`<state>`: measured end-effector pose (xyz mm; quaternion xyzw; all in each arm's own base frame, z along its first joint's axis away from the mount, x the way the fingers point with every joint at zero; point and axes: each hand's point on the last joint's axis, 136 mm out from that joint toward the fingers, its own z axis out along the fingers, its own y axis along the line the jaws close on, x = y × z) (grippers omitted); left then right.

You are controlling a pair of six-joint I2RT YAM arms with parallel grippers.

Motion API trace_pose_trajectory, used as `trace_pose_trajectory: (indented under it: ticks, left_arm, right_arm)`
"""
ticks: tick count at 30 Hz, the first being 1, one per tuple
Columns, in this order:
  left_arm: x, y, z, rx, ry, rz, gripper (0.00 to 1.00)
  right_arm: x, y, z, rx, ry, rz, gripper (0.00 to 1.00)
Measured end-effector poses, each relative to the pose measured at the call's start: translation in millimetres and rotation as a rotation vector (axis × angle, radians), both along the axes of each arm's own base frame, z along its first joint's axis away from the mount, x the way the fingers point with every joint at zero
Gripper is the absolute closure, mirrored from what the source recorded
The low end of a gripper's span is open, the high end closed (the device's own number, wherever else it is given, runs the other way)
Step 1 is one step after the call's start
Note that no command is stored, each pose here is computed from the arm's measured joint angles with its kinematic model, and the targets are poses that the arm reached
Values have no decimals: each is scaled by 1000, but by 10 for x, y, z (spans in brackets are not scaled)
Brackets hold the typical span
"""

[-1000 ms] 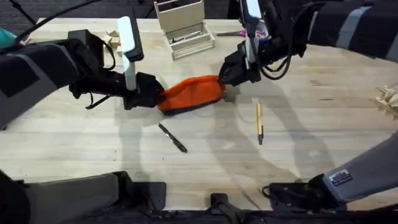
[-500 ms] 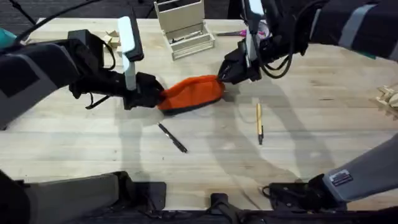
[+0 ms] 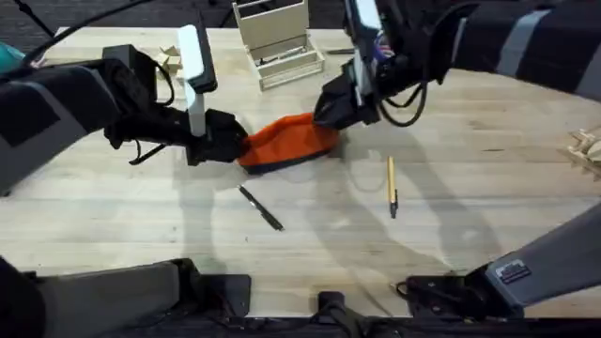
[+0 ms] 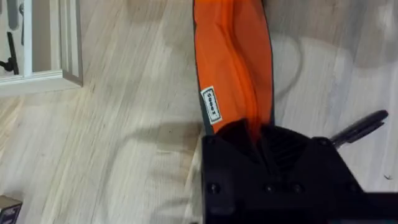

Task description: Unzip the bag, pick up the pens from the table one at a time and place them inside, then zip the bag closed.

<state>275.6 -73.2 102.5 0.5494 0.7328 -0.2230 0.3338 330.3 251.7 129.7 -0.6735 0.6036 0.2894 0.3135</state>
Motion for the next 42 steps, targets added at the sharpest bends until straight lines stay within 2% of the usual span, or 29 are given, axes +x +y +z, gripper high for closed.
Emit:
trace_pose_trajectory:
  ticks: [12, 23, 33, 34, 40, 42]
  left_arm:
    - [0, 1, 1, -1, 0, 1, 958]
    - [0, 1, 1, -1, 0, 1, 958]
    - [0, 1, 1, -1, 0, 1, 958]
    - [0, 1, 1, -1, 0, 1, 958]
    - [0, 1, 1, -1, 0, 1, 958]
    - [0, 1, 1, -1, 0, 1, 958]
  right_arm:
    - [-366, 703, 140, 71, -90, 186, 972]
    - [-398, 739, 146, 72, -68, 179, 973]
    - [-294, 800, 335, 96, -113, 176, 972]
    - [-290, 802, 343, 96, -110, 173, 915]
    - [-227, 737, 343, 93, -105, 150, 66]
    - [-181, 675, 363, 91, -99, 126, 11]
